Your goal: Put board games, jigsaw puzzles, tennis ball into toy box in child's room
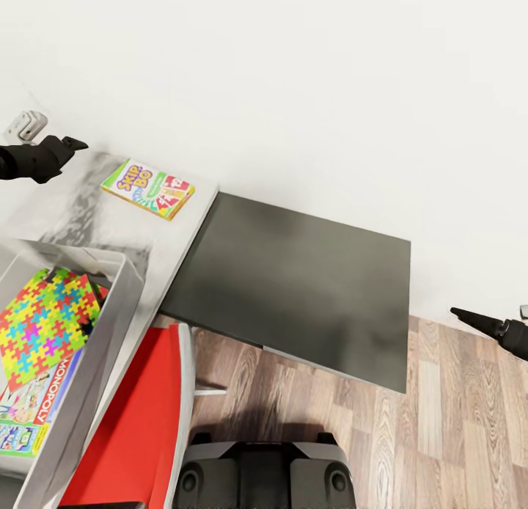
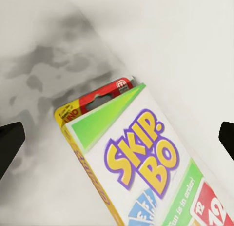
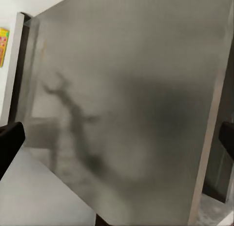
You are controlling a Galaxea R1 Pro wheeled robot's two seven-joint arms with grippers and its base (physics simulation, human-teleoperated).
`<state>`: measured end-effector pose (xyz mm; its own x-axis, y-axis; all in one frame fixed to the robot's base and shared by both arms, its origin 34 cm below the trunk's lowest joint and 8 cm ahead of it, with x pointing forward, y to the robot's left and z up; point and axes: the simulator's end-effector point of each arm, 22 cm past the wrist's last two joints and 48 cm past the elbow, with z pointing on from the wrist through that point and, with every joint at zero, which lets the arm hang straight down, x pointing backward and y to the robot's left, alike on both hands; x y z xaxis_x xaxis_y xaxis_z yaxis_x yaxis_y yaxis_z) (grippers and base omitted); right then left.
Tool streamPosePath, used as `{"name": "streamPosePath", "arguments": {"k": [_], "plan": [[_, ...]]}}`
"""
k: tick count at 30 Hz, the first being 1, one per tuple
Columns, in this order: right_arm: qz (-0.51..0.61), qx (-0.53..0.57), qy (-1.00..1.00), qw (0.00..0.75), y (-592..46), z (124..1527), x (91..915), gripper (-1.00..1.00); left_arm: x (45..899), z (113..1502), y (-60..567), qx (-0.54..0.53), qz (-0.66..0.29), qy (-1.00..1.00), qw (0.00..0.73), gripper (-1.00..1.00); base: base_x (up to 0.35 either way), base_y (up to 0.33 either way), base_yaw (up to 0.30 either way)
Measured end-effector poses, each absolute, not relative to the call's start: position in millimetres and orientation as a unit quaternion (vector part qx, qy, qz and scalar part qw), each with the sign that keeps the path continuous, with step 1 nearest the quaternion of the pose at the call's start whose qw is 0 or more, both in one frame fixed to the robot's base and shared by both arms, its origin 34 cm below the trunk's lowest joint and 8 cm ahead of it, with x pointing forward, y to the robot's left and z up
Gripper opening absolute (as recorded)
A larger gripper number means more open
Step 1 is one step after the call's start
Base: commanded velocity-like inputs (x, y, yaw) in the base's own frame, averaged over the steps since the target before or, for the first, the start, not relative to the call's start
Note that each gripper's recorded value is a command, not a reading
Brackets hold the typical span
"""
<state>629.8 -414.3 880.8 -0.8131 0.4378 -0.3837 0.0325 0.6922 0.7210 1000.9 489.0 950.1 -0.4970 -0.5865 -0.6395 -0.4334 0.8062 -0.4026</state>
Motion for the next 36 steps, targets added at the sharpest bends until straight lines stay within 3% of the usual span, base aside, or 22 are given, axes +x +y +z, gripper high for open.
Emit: {"name": "streamPosePath", "arguments": {"k": [36], "plan": [[0.414, 0.133, 0.846, 0.309, -428.8, 929.0, 667.4, 1.00, 998.4, 915.3, 488.6, -0.299, -0.089, 0.867, 0.388, 1.00, 0.000, 0.000, 0.051]]}}
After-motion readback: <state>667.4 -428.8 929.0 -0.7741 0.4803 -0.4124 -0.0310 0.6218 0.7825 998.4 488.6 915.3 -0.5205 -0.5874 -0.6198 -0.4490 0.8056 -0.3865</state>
